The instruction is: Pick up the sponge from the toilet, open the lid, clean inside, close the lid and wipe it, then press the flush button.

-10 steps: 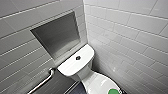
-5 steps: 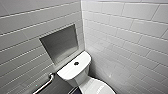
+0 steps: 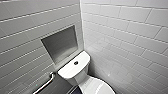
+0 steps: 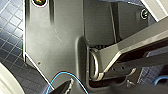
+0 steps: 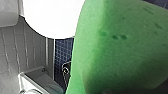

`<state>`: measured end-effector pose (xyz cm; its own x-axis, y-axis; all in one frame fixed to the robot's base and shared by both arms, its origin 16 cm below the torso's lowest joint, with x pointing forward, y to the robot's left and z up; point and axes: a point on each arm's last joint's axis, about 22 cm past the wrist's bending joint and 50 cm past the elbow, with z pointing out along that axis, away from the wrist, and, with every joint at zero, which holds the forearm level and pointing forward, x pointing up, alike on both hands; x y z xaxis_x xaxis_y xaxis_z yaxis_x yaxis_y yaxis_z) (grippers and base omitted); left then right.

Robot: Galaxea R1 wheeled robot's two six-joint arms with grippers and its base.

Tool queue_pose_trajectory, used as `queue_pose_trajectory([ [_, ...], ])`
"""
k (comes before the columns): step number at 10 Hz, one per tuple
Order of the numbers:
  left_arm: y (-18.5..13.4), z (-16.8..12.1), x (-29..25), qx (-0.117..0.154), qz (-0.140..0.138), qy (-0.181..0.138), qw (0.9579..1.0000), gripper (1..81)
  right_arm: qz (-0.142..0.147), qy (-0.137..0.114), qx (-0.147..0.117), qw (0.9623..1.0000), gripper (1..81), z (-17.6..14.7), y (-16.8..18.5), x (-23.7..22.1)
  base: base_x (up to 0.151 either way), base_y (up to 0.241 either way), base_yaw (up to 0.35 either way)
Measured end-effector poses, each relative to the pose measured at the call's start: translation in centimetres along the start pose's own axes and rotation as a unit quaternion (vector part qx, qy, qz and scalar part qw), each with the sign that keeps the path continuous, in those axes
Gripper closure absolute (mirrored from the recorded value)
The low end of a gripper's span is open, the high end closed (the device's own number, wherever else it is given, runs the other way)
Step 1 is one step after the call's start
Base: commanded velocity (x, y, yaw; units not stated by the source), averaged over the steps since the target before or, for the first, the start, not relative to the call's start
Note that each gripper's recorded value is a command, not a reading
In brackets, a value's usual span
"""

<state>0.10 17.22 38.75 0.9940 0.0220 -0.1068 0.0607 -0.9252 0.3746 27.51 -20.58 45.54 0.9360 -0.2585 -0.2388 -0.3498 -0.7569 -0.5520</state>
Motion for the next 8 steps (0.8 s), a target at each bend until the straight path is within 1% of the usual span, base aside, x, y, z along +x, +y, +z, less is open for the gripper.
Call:
queue_pose_trajectory([
  [2,0.2,-0.8,-1.9,0.0,-0.005,-0.007,1.0,1.0,0.005,-0.026,-0.027,0.9993,81.1,-0.1,4.2,-6.4,0.0,0.0,0.0],
  [3,0.3,-1.1,-2.9,0.0,-0.007,-0.012,0.9999,1.0,0.002,-0.034,-0.041,0.9986,81.1,0.0,6.1,-8.7,0.0,0.0,0.0],
  [4,0.4,-1.5,-4.1,0.0,-0.01,-0.018,0.9998,1.0,-0.005,-0.036,-0.053,0.9979,81.1,0.0,7.6,-10.3,0.0,0.0,0.0],
  [5,0.5,-1.8,-5.1,0.0,-0.012,-0.023,0.9997,1.0,-0.021,-0.036,-0.062,0.9972,81.1,0.3,9.0,-11.9,0.0,0.0,0.0],
  [6,0.6,-2.0,-6.0,0.0,-0.014,-0.028,0.9995,1.0,-0.032,-0.039,-0.066,0.9965,81.1,1.0,9.9,-14.1,0.0,0.0,0.0],
  [8,0.5,-2.4,-7.5,0.003,-0.017,-0.035,0.9992,1.0,-0.042,-0.056,-0.078,0.9945,81.1,2.9,11.0,-19.3,0.0,0.0,0.0],
])
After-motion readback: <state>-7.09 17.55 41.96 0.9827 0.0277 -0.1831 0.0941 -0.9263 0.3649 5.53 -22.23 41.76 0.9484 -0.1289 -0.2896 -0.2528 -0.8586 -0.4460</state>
